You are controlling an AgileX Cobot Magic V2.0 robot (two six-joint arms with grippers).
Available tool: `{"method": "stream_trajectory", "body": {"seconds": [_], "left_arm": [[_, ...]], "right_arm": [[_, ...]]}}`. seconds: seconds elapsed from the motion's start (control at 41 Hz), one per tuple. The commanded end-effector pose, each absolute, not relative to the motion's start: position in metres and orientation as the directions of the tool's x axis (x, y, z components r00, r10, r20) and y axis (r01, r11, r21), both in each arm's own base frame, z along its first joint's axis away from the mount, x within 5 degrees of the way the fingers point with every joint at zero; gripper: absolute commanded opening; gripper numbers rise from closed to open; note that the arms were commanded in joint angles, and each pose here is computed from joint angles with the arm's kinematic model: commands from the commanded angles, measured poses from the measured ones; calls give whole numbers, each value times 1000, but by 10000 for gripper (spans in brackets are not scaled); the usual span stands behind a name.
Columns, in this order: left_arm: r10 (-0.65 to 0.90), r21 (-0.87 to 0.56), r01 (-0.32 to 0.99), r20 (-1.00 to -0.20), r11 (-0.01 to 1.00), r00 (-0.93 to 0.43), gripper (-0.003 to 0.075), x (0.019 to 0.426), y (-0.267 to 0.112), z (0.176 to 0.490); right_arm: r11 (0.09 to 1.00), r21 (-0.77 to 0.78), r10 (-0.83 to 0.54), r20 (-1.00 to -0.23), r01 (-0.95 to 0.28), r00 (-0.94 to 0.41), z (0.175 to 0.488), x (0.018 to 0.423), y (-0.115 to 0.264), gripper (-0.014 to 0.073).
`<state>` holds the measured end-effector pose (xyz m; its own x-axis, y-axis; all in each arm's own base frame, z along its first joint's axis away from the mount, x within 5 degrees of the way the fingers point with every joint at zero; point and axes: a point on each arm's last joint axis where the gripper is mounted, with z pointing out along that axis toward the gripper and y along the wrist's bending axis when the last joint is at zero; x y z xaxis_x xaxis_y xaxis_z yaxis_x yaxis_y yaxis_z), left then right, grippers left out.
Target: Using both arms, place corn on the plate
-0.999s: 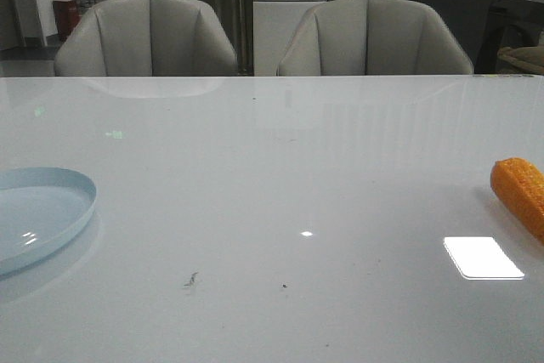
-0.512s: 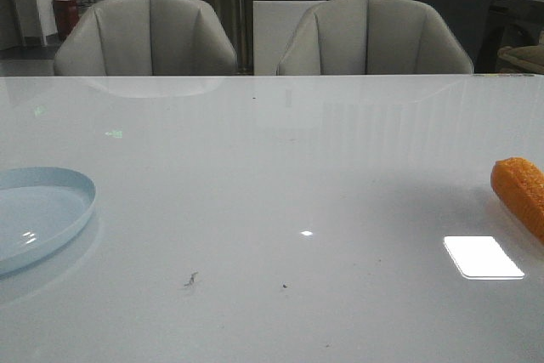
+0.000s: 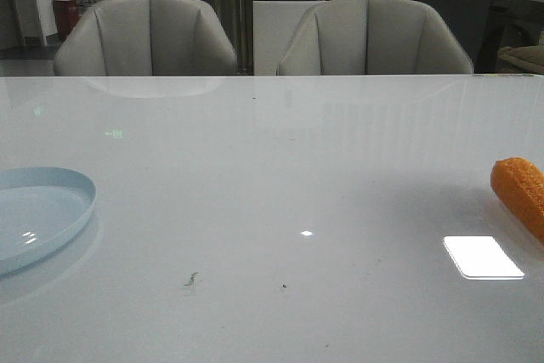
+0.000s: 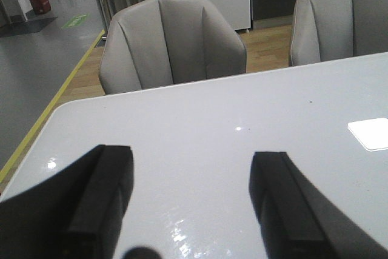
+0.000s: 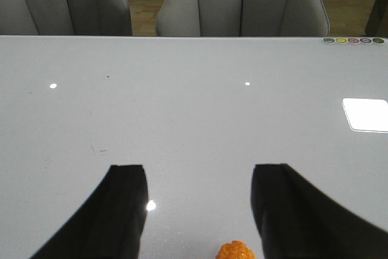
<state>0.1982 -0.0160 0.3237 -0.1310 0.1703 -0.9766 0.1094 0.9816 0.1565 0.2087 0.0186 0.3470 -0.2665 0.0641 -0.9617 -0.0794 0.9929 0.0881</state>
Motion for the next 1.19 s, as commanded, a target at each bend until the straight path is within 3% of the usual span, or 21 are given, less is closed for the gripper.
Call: {"method": "stream_trajectory", "body": {"seconds": [0.0,0.219,0.463,0.731,0.901,1.169], "left_arm": [[146,144,104,-989,984,-17,507,199,-18,343],[92,80,94,-987,992,-135,508,205,-17,333],[-35,-36,-7,-899,999,-436,510,231,-1,322],[-167,-106,-129,-624,986,-763,510,277,22,291],[-172,-103,-140,-493,985,-853,510,310,25,257],[-170,-96,-152,-217,984,-961,509,342,27,204]], "right_arm": [[994,82,72,-989,-74,-127,371,208,16,507],[993,86,70,-980,-78,-188,365,207,17,507],[990,110,81,-953,-84,-291,356,205,19,507],[990,112,82,-950,-85,-303,355,205,19,507],[990,112,81,-947,-85,-310,354,205,19,507],[990,113,78,-941,-87,-329,352,204,20,507]]}}
